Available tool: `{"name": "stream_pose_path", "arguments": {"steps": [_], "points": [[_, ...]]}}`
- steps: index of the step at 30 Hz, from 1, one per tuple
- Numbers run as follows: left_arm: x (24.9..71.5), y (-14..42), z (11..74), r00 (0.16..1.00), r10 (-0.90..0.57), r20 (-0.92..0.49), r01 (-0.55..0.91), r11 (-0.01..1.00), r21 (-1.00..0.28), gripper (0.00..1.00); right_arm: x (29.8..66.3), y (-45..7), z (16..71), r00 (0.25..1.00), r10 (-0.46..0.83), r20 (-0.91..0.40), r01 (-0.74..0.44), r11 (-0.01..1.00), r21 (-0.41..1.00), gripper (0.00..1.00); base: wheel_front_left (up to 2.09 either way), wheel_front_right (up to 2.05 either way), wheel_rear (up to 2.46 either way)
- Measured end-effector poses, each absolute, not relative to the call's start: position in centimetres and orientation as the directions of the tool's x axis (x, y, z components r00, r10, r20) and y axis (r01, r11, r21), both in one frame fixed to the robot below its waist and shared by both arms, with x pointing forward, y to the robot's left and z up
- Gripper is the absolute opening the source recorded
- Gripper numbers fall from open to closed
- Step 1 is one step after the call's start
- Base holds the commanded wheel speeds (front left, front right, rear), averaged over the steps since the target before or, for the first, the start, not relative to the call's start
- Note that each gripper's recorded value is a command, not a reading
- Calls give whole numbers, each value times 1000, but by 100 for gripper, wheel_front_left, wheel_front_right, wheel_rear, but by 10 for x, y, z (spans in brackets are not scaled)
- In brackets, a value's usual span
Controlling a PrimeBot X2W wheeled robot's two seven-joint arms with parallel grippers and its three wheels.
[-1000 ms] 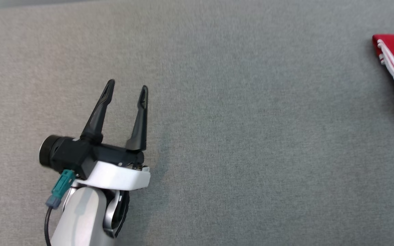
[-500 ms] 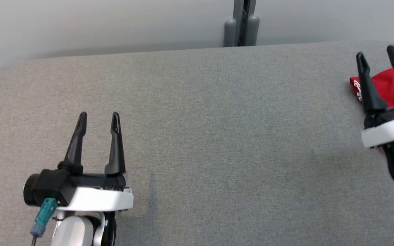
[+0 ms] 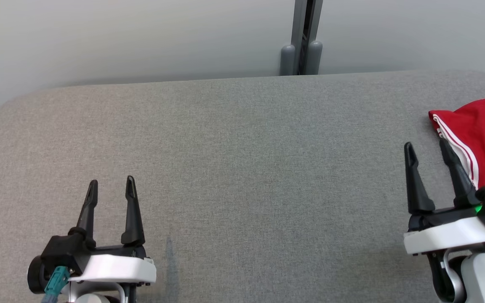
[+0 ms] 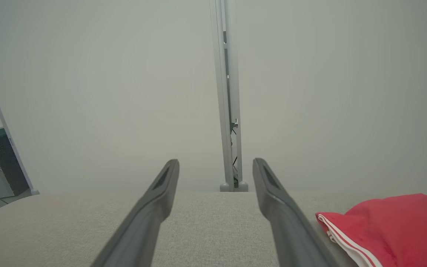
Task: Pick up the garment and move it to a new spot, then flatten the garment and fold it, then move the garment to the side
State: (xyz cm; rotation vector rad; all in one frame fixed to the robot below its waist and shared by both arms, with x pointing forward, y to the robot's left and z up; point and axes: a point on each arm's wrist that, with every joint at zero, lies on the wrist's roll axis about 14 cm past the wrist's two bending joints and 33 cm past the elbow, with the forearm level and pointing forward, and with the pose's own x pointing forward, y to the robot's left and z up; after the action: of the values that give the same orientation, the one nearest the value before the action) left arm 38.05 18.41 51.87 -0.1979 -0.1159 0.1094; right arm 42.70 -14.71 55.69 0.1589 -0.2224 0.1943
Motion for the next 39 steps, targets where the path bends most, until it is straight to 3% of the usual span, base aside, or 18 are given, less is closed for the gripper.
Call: {"name": "stream_pose_path", "arguments": {"steps": [39], "points": [[370, 194, 498, 990, 137, 36, -120, 948, -294, 100, 420, -124, 540, 958, 217, 188, -247, 957, 152, 100, 0, 0, 0]]}}
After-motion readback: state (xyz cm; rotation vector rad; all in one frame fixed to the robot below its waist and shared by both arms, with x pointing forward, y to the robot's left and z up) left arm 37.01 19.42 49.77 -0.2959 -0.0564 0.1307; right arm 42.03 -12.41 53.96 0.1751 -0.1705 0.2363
